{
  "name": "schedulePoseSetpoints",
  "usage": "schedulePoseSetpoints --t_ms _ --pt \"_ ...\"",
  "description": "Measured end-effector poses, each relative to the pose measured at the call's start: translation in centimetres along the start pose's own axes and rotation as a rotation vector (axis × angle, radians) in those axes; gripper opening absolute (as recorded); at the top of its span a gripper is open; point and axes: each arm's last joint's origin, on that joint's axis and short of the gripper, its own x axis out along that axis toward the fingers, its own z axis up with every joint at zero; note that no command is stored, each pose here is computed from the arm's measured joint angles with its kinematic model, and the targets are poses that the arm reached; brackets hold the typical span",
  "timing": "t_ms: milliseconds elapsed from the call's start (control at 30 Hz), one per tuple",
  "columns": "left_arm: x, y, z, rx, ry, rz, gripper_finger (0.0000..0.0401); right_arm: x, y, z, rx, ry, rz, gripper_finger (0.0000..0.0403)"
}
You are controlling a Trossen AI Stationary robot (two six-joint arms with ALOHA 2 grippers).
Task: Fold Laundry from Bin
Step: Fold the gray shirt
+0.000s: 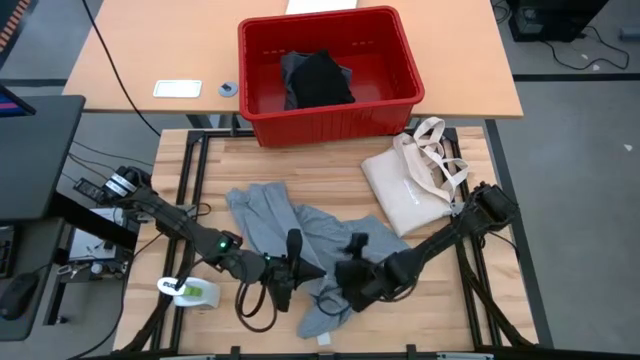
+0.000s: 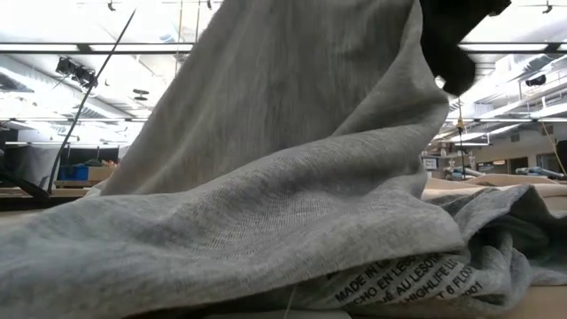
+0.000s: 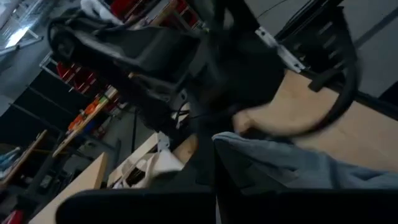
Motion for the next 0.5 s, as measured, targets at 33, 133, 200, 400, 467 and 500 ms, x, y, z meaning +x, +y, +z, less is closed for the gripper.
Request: schedulePoseSetpoints --t_ms 33,133,200,400,467,500 --pt "0.1 0.2 -0.1 -0.002 0.006 0.006 0.0000 0.2 0.4 0.2 -0.006 -0.036 0.056 0.0213" --pt "0.4 0.6 -0.6 -0.011 0.040 0.025 0.0000 -0.3 1.1 0.6 -0.014 -0.113 0.110 0.0210" --pt "0.5 0.8 -1.1 -0.025 0.072 0.019 0.0000 -1.3 1.4 0.8 -0.022 -0.146 0.098 0.0209" --pt "1.0 1.4 -2.4 -0.076 0.158 0.033 0.0000 -6.0 2.6 2.3 -0.002 -0.338 0.168 0.0208" --pt "1.2 1.8 -2.7 -0.105 0.172 0.050 0.0000 -7.0 3.0 2.5 0.011 -0.378 0.183 0.0208" --pt "1.2 2.0 -2.8 -0.119 0.175 0.057 0.0000 -7.3 3.1 2.5 0.011 -0.391 0.190 0.0208"
